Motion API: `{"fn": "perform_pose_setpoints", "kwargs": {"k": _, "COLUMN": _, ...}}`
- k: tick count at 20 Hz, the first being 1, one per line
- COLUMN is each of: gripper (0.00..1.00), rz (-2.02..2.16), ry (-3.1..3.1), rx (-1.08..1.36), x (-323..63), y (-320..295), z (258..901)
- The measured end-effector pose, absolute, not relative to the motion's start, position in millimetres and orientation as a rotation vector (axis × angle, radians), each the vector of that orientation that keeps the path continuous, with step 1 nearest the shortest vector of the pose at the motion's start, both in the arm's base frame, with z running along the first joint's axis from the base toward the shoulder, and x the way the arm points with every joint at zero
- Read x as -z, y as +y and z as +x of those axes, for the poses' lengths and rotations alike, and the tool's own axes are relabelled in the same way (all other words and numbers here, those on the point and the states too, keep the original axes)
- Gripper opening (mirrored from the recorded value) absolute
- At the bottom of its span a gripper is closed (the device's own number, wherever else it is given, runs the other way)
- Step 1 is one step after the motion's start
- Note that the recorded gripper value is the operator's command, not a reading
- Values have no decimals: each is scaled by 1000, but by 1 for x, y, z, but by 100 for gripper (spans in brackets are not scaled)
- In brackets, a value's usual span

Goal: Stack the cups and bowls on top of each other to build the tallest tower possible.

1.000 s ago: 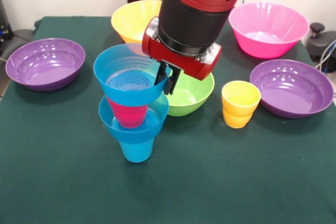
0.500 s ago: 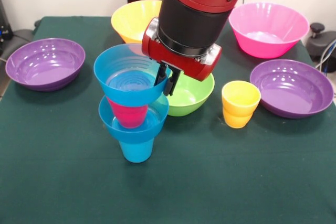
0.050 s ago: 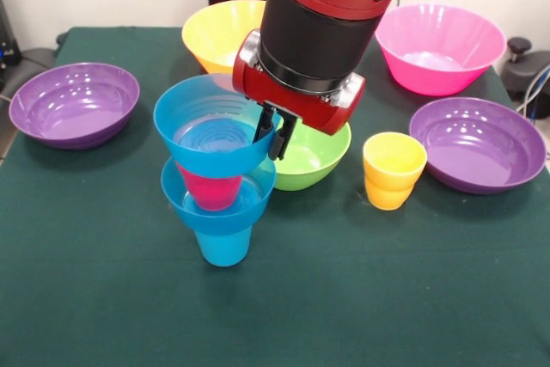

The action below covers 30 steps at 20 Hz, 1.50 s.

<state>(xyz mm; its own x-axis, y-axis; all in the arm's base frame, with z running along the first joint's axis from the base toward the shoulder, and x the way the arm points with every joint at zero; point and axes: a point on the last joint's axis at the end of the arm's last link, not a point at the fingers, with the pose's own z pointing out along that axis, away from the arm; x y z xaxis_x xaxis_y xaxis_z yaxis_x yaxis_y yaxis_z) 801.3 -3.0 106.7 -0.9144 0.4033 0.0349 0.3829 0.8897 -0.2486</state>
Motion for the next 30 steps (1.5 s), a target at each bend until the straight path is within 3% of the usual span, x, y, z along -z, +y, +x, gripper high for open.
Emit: {"fn": "perform_pose_setpoints", "kwargs": {"k": 30, "gripper": 0, "rz": -657, "ry": -2960, "rx": -340, "x": -129, "y": -7, "z": 802}}
